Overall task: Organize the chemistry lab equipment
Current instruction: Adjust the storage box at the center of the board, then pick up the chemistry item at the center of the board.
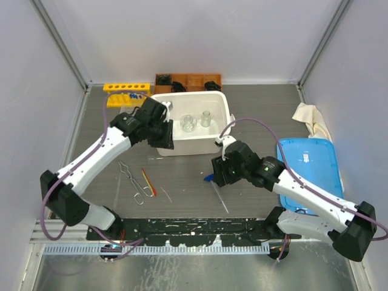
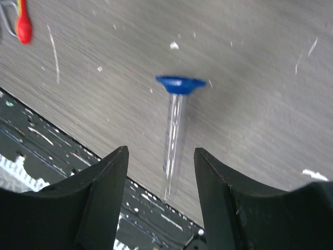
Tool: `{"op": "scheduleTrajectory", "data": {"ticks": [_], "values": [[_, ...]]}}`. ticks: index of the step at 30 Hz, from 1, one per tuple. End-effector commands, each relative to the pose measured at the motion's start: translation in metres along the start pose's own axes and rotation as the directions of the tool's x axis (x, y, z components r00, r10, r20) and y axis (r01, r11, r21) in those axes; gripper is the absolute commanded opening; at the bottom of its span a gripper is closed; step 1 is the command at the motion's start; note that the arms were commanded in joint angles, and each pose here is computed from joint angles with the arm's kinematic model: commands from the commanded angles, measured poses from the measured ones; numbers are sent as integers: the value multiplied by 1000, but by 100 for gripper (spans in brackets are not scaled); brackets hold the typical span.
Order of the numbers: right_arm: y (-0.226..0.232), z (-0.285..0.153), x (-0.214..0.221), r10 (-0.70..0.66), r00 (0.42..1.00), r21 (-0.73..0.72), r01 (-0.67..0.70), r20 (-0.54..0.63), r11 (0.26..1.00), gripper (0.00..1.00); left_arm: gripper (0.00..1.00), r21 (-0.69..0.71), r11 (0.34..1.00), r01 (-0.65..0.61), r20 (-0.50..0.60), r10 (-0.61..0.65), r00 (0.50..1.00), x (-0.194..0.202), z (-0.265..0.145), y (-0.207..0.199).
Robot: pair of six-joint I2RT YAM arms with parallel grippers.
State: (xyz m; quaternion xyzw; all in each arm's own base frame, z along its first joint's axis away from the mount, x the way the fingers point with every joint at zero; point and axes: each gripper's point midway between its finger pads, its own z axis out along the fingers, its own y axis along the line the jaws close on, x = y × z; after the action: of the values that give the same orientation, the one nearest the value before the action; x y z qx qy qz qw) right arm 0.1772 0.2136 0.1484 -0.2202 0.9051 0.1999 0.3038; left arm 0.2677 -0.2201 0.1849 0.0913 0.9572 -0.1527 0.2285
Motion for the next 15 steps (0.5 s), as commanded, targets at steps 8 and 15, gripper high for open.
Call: {"op": "scheduleTrajectory", "data": {"ticks": [8,15], "values": [[-13,22,43,97,982,84,-84,-160,993,60,28,309,923,-230,148,192,970,-10,-46,-101],[-12,53,62,134,976,63,-124,-169,990,59,28,297,935,-195,156,154,976,5,-46,-93]]}}
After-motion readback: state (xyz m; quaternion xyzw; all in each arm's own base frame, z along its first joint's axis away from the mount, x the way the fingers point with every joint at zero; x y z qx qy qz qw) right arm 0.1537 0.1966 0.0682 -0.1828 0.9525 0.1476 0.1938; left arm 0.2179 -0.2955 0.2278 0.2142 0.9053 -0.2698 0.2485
